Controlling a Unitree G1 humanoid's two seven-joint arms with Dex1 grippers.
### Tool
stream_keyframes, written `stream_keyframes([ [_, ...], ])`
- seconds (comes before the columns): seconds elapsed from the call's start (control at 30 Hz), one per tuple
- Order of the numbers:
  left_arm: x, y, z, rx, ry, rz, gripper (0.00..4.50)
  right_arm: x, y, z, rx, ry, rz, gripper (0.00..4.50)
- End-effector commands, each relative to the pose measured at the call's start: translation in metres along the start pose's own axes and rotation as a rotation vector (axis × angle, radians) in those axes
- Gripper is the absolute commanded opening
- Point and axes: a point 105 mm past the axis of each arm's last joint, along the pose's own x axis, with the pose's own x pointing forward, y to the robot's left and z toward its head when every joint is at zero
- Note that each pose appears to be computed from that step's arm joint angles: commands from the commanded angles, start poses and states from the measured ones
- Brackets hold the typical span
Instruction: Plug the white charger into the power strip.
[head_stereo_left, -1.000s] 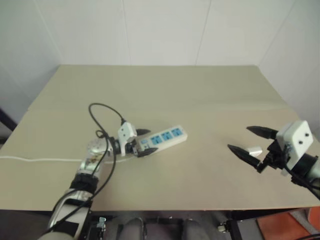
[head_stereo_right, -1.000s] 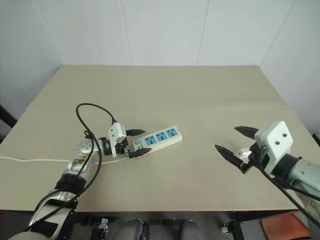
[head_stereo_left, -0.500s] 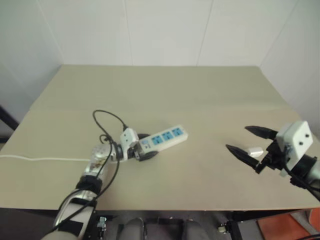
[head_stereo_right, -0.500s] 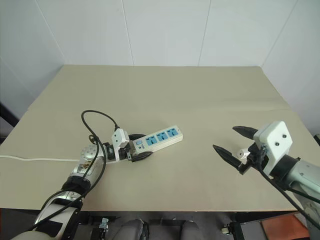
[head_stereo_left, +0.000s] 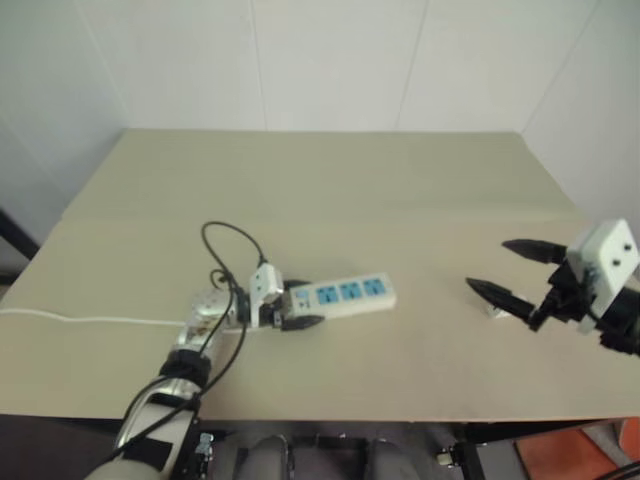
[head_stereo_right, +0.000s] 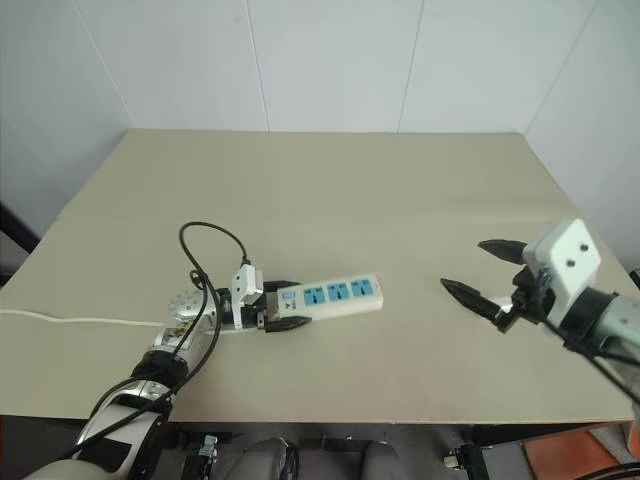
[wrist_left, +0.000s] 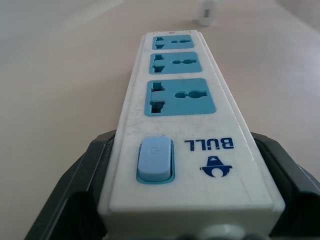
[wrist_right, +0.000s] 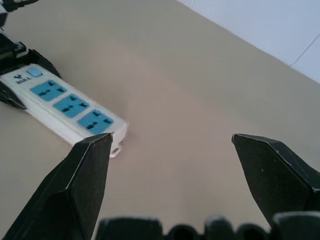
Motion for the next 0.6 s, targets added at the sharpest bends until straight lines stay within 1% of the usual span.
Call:
stream_keyframes([
  [0.03,0.005,-0.002,0.017,0.079,-0.012,-0.093,3.34,-0.002,-0.014,0.006,-0.056,0.02,0.03,4.5],
  [0.1,0.008,-0.003,0.014,0.077,-0.002,-0.107,3.34,-0.001,-0.022,0.001,-0.09,0.066,0.044,4.5],
  [0.17,0.011,-0.004,0.011,0.067,0.008,-0.103,3.34,-0.002,-0.025,-0.006,-0.125,0.122,0.105,4.5],
  [0.27,0.014,-0.011,0.003,0.039,0.025,-0.122,3.34,-0.006,-0.029,-0.028,-0.34,0.343,0.277,4.5],
  [0.3,0.014,-0.013,0.001,0.033,0.03,-0.125,3.34,-0.006,-0.031,-0.035,-0.393,0.406,0.332,4.5],
  [0.33,0.015,-0.013,0.0,0.029,0.036,-0.128,3.34,-0.006,-0.032,-0.039,-0.422,0.44,0.374,4.5],
  [0.4,0.017,-0.014,-0.001,0.025,0.037,-0.125,3.34,-0.001,-0.032,-0.043,-0.453,0.477,0.458,4.5],
  [0.5,0.019,-0.016,0.0,0.007,0.025,-0.12,3.34,0.004,-0.03,-0.051,-0.548,0.543,0.587,4.5],
  [0.6,0.019,-0.018,-0.002,0.003,0.025,-0.117,3.34,0.014,-0.031,-0.057,-0.558,0.561,0.642,4.5],
])
